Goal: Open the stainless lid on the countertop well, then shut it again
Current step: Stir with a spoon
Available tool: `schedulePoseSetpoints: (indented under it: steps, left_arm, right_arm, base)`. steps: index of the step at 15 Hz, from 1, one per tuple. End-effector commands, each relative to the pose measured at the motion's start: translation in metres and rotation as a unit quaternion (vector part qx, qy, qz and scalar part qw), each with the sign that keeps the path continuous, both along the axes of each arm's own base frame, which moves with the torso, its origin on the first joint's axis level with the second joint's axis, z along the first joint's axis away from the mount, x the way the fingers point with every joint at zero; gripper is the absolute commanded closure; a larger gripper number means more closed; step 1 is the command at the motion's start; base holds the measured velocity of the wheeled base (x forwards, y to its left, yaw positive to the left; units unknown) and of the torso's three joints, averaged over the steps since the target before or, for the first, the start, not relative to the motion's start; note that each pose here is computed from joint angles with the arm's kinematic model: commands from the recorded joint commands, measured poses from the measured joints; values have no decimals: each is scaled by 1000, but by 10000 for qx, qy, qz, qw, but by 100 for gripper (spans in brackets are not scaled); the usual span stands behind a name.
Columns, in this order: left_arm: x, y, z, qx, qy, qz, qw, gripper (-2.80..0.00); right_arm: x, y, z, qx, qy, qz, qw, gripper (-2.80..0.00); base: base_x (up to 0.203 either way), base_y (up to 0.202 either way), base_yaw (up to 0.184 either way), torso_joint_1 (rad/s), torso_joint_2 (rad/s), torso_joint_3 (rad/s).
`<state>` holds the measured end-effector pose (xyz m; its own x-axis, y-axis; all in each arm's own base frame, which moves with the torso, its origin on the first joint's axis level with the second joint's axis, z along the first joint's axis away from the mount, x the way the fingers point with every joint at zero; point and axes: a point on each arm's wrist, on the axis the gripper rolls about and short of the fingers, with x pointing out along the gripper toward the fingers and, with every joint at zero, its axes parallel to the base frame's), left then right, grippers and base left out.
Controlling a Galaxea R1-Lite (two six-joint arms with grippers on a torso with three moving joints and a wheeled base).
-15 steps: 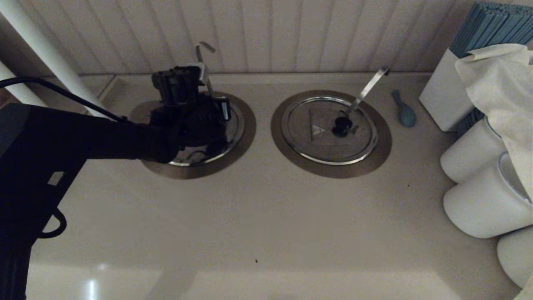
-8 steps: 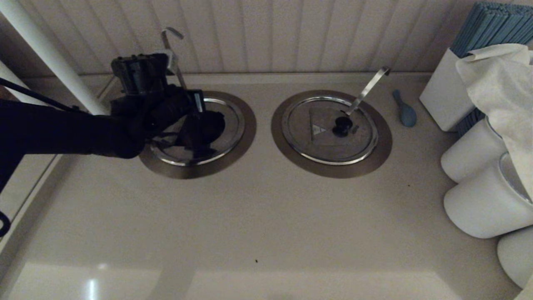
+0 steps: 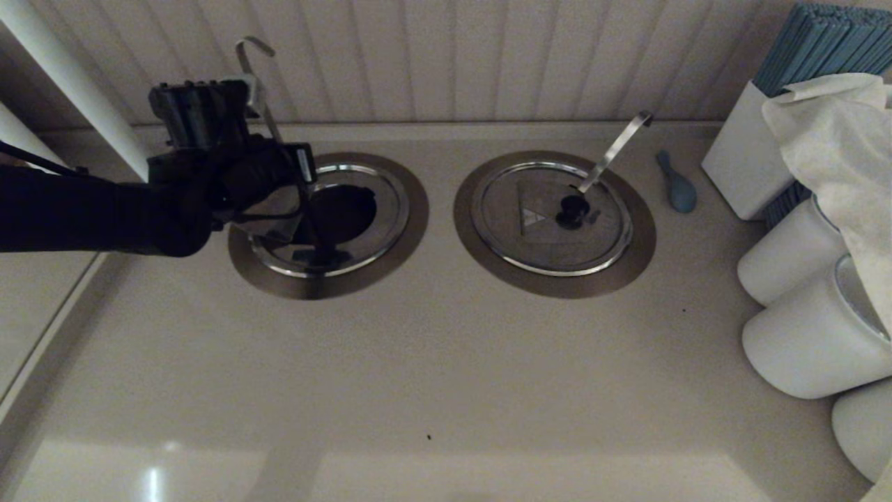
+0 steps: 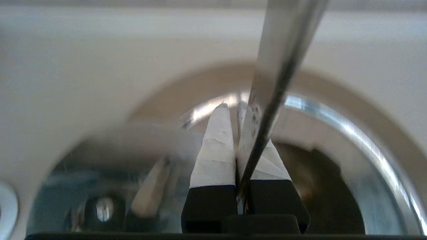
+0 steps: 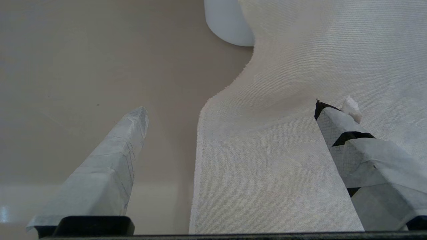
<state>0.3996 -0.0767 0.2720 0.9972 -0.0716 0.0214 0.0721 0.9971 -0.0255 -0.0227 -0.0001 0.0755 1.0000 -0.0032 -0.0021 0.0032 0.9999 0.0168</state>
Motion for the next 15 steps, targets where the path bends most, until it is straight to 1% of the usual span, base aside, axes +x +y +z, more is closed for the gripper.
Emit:
schedulePoseSetpoints:
  steps: [1,2,4,5,7,8,9,10,11,12,13,14,15]
  left_arm:
    - [-10,0,7,24,242,-34,9997,0]
    - [-17,-1,9,-29,490,-81,9988,0]
    - [-21,-11,12,-245,742,-216,9967,0]
    - [-21,-19,8,-229,875,-318,9954,0]
    - [-18,-31,1,-216,920,-421,9946,0]
    - [-7,-40,-11,-200,949,-444,9943,0]
    - [6,-50,-21,-236,790,-361,9959,0]
    - [17,-56,-26,-293,547,-191,9979,0]
    - [30,-61,-28,-362,301,75,9989,0]
    - [39,-64,-23,-439,80,372,9983,0]
    - [45,-66,-24,-492,-28,621,9969,0]
    - [47,-66,-24,-521,-63,686,9963,0]
    - [42,-65,-15,-572,-151,714,9957,0]
  right_arm:
    - [0,0,0,0,5,1,10000,-280]
    - [0,0,0,0,5,1,10000,-280]
    - [0,0,0,-2,5,1,10000,-280]
    - [0,0,0,0,5,1,10000,-280]
    - [0,0,0,0,5,1,10000,-280]
    - [0,0,0,0,5,1,10000,-280]
    - [0,0,0,-7,5,1,10000,-280]
    - [0,0,0,0,5,1,10000,-280]
    - [0,0,0,0,5,1,10000,-280]
    - [0,0,0,-6,5,1,10000,-280]
    - [0,0,0,-7,5,1,10000,-280]
    - [0,0,0,0,5,1,10000,-280]
    - [0,0,0,0,5,1,10000,-280]
  base:
    - [0,0,0,0,0,0]
    - [0,0,0,0,0,0]
    - [0,0,0,0,0,0]
    - [0,0,0,0,0,0]
    - [0,0,0,0,0,0]
    - [0,0,0,0,0,0]
    - [0,0,0,0,0,0]
    - [0,0,0,0,0,0]
    - [0,0,0,0,0,0]
    - [0,0,0,0,0,0]
    - [0,0,0,0,0,0]
    - [0,0,0,0,0,0]
    - [0,0,0,0,0,0]
